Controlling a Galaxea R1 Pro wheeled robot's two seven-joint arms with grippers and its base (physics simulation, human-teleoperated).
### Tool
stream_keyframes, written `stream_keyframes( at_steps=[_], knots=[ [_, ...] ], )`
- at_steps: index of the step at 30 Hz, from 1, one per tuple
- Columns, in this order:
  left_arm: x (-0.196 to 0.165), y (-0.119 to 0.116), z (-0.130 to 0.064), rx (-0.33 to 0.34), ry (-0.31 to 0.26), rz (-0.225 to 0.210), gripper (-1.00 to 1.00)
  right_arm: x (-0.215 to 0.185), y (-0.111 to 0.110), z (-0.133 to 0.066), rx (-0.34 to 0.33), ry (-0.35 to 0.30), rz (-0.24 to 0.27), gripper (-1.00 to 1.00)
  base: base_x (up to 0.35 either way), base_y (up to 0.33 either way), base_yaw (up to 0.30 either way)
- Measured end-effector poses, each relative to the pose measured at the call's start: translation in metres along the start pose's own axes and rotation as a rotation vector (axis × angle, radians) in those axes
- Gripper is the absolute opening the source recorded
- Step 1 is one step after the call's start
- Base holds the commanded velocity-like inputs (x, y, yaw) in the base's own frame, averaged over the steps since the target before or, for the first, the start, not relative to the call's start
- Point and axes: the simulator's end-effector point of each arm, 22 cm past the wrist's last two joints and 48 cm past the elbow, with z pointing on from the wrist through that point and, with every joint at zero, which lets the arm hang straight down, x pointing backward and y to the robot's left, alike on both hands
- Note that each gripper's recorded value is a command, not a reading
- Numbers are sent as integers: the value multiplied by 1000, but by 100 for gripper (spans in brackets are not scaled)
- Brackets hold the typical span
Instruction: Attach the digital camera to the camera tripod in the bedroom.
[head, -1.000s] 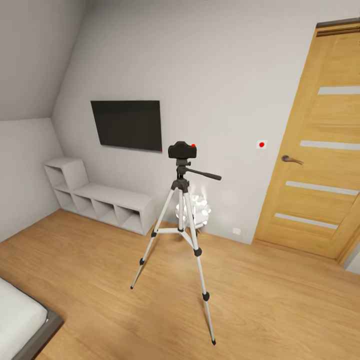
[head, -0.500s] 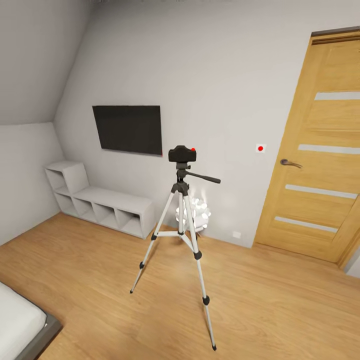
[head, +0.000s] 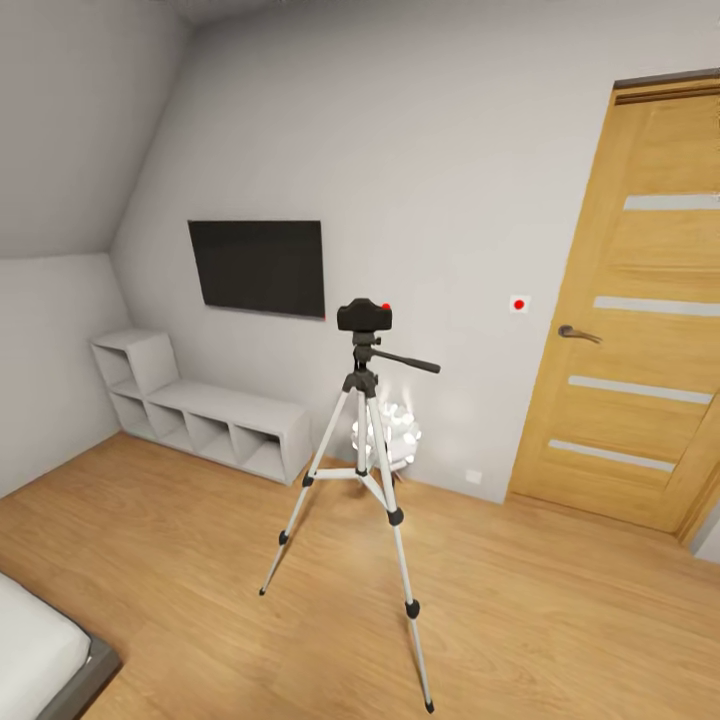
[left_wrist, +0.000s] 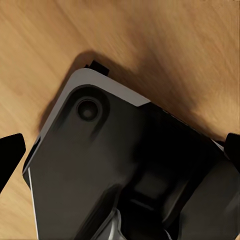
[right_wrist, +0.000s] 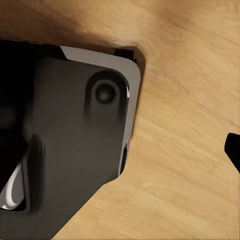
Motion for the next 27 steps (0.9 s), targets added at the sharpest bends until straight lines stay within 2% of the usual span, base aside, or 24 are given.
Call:
stream_keyframes(
  at_steps=[27],
  knots=[
    [-14,-10,-5,23,-36,1,100,-17,-1,-5,5,-44,-4,100,0,0,0]
  ],
)
